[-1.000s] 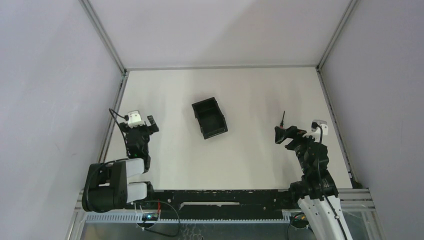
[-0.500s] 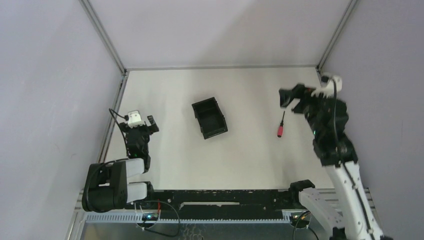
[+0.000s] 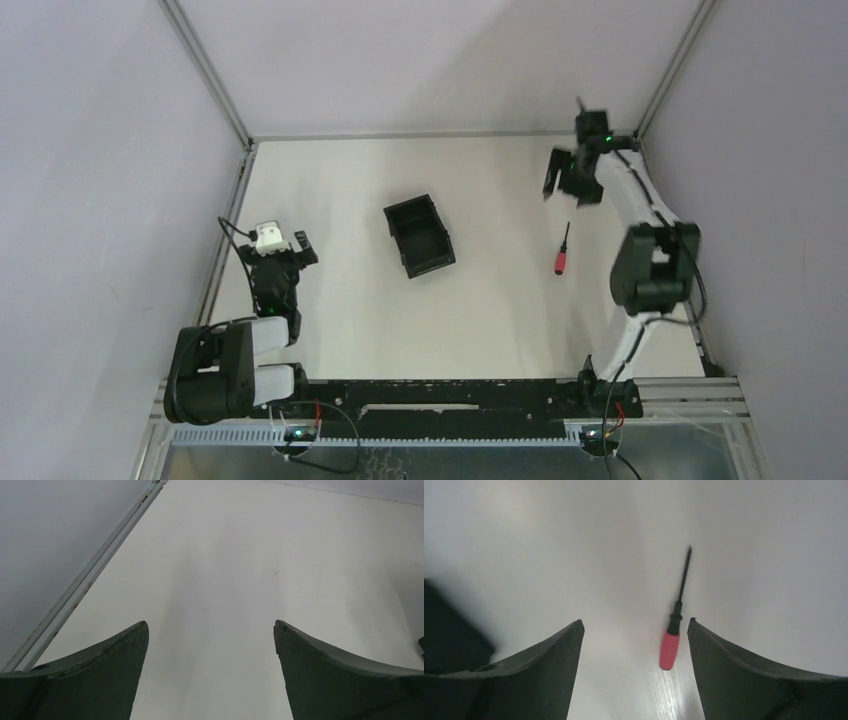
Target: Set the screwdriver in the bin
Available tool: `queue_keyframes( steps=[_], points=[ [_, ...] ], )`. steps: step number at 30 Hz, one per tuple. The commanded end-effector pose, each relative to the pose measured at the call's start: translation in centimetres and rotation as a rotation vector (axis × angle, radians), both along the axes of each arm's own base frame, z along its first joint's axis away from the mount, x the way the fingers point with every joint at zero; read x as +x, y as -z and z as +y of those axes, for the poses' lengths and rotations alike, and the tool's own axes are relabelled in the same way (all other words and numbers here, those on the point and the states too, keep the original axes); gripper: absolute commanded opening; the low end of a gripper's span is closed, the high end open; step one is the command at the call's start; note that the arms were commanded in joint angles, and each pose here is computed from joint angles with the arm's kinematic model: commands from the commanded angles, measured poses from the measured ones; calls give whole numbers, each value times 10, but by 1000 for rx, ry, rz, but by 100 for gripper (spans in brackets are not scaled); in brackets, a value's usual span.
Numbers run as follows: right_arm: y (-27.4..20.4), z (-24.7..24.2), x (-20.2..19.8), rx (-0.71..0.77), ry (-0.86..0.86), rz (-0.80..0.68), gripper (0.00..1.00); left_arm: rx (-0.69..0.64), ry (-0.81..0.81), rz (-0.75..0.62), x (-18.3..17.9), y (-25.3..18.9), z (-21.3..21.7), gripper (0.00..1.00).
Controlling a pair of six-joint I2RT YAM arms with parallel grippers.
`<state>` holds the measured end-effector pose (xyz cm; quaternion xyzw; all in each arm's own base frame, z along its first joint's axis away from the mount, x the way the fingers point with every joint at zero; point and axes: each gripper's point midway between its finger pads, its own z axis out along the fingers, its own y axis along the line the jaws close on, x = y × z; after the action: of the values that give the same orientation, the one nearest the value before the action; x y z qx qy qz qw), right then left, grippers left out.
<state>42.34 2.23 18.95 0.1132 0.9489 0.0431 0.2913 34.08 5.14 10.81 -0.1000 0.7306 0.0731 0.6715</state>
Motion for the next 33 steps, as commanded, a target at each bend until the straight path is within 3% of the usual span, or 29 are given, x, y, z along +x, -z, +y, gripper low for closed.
queue_keyframes(
  steps=[1, 6, 8, 13, 16, 17, 23, 27, 33],
  points=[
    [97, -8, -41, -6, 16, 335, 83, 22, 4, -78, 13, -28, 0, 100],
    [155, -33, -49, -72, 83, 426, 79, 22, 3, -77, 13, -27, 0, 100],
    [171, -28, -50, -42, 62, 435, 72, 22, 4, -77, 13, -28, 0, 100],
    [191, -18, -66, -32, 37, 499, 39, 22, 4, -78, 13, -28, 0, 100],
    [175, -19, -65, -44, 29, 486, 6, 22, 4, -78, 13, -28, 0, 100],
    [163, -21, -62, -53, 30, 469, 0, 22, 4, -77, 13, -28, 0, 100],
    [51, -12, -43, -86, -23, 341, 0, 22, 3, -76, 13, -27, 0, 100],
    [-11, -5, -56, -108, -58, 343, 0, 22, 3, -77, 13, -28, 0, 100],
    [-50, 16, -57, -116, -101, 264, 0, 22, 3, -76, 13, -27, 0, 100]
  ],
)
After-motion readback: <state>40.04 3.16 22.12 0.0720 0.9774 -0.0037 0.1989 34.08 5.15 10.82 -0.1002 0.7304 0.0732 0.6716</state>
